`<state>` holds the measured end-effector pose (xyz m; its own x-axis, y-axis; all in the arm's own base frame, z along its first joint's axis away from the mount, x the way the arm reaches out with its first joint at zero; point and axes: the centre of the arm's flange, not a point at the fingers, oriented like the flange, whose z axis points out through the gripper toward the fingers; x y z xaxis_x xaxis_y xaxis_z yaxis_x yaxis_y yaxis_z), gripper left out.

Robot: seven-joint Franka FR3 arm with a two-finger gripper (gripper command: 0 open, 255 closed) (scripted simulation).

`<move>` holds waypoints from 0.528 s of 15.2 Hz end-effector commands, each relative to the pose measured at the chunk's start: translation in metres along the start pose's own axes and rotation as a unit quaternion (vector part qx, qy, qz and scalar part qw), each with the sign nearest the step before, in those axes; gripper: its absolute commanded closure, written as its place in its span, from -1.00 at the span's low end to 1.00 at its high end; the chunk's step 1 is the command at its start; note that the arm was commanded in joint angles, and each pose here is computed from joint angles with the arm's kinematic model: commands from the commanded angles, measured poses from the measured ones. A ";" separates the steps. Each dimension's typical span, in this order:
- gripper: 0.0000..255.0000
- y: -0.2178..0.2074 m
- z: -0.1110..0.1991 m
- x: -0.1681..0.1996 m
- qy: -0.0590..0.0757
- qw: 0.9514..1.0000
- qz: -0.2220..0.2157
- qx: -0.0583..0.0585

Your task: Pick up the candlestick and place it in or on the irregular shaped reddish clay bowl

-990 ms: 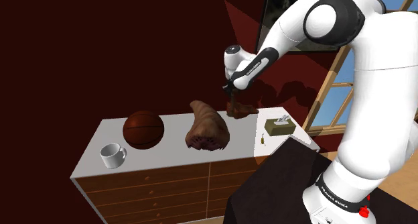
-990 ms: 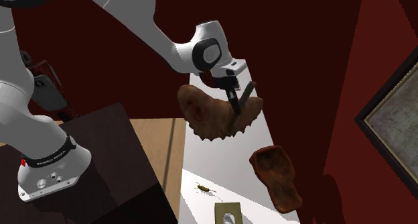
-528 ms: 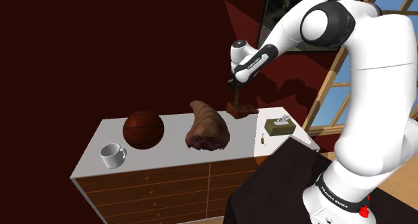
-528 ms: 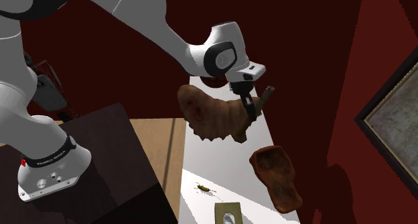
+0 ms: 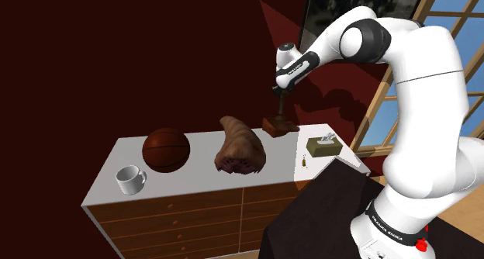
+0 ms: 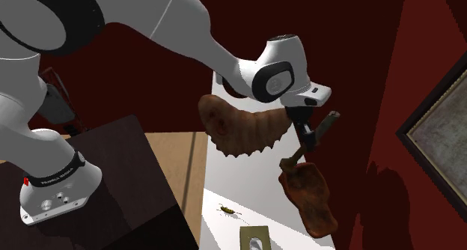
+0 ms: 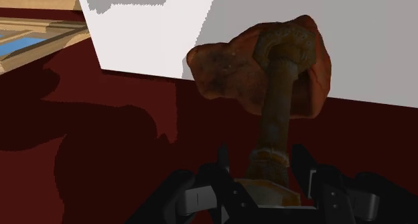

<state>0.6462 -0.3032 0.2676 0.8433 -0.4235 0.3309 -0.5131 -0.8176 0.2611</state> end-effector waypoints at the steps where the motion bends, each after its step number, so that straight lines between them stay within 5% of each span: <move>1: 1.00 0.022 0.011 0.019 0.000 1.000 0.000 0.000; 8: 1.00 0.038 0.048 0.031 0.000 1.000 0.000 0.000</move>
<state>0.6605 -0.3655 0.2479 0.8435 -0.4231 0.3310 -0.5127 -0.8179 0.2611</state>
